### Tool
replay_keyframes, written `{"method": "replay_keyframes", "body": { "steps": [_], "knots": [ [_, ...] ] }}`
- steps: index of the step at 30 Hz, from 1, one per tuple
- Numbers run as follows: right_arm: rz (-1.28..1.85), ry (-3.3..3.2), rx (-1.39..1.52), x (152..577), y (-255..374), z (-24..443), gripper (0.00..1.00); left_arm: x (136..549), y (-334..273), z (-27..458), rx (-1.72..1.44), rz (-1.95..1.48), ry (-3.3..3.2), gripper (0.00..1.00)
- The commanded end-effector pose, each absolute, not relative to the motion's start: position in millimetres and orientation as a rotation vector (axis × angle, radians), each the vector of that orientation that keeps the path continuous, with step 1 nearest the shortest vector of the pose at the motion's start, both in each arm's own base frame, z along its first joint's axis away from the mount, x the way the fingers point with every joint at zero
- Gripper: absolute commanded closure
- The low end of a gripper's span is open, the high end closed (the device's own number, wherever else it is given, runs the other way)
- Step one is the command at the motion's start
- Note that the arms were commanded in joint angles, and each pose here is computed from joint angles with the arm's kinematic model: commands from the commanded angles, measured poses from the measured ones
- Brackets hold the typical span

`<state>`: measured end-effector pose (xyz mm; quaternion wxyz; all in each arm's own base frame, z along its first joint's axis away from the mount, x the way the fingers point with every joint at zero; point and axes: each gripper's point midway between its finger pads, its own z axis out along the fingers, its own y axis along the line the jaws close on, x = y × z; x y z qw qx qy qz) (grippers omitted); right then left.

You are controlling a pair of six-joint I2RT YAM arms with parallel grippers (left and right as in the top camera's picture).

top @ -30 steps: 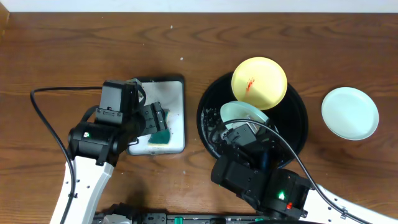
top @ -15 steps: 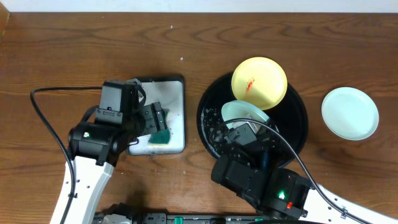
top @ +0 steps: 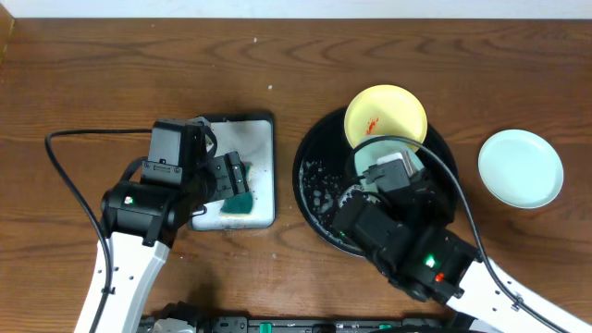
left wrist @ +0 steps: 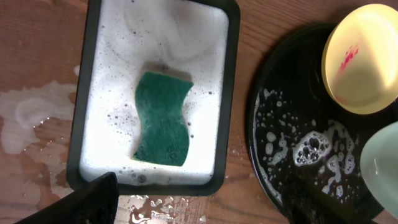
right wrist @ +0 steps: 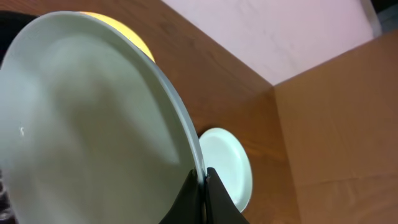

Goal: Clean dirty plates on tray and stack at the side
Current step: 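Tilt the gripped green plate upright with right gripper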

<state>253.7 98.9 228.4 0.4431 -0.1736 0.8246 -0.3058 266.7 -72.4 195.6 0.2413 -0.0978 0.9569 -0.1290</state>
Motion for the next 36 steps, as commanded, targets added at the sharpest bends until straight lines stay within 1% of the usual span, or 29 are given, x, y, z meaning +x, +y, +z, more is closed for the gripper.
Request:
{"method": "replay_keyframes", "body": {
  "steps": [1,36],
  "knots": [
    [-0.734,2.053,-0.411,254.5,98.5,230.4,0.99,268.4,-71.8,202.5,-0.265,-0.354,2.600,0.16],
    [-0.734,2.052,-0.409,255.0,98.4,230.7,0.99,268.4,-71.7,202.4,-0.265,-0.353,2.600,0.16]
  ]
}}
